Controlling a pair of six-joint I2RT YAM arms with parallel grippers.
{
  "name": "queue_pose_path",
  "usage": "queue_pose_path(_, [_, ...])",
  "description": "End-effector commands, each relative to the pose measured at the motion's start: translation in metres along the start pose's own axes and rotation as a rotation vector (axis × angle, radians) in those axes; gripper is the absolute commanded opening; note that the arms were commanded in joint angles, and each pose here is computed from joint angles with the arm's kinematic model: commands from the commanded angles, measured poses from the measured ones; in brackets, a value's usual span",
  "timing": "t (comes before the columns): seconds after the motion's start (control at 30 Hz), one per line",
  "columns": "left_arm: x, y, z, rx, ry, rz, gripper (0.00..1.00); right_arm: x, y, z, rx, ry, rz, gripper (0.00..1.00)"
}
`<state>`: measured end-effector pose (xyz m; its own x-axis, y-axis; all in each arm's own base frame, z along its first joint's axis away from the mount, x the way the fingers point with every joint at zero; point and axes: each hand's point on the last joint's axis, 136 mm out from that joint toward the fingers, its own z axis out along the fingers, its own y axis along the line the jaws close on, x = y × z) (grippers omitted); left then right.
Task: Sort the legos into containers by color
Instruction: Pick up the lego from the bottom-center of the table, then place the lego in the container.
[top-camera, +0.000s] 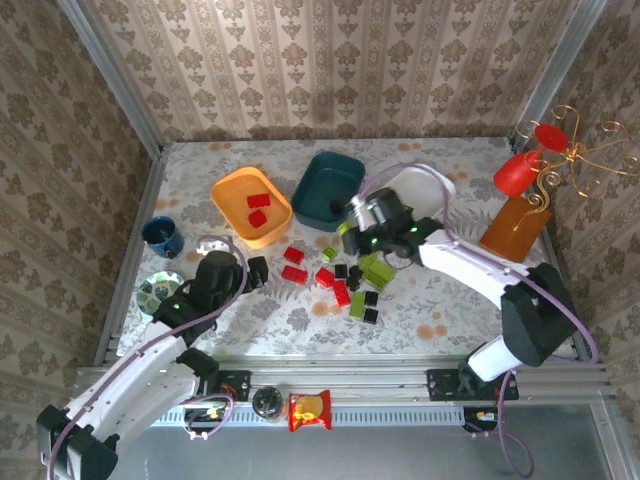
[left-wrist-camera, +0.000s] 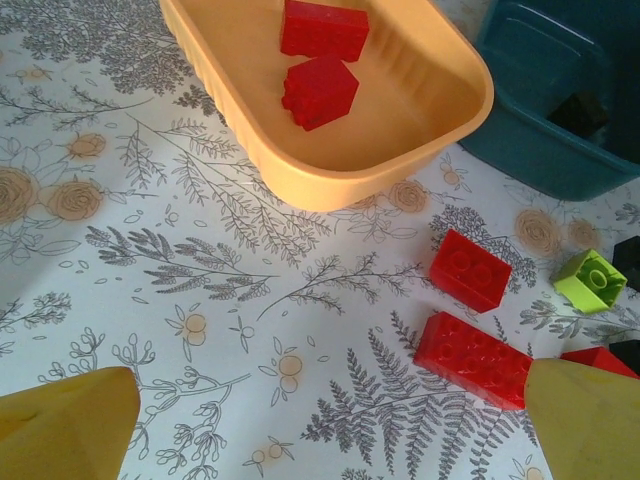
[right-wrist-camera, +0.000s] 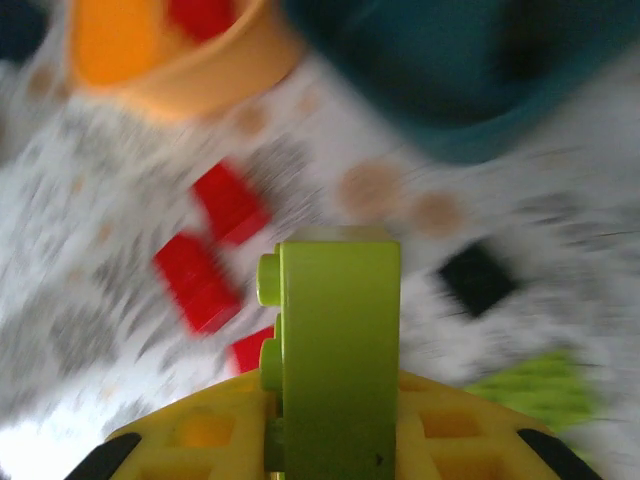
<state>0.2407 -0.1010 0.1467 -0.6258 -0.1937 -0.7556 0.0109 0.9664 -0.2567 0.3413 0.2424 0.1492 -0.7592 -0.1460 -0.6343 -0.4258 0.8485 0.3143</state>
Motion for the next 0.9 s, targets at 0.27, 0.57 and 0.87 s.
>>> queue_pose_path(0.27, [-0.004,-0.016,0.004,0.072,0.005,0.007,1.00,-0.052,-0.189,-0.029,0.600,-0.131,0.372,0.14])
queue_pose_path(0.57, [0.008,-0.024,0.008,0.110,0.069,0.022,1.00,-0.052,-0.248,-0.005,0.793,-0.023,0.440,0.24])
queue_pose_path(0.87, [0.012,-0.046,0.022,0.161,0.179,0.132,1.00,-0.075,-0.227,-0.008,0.705,-0.077,0.408,0.70])
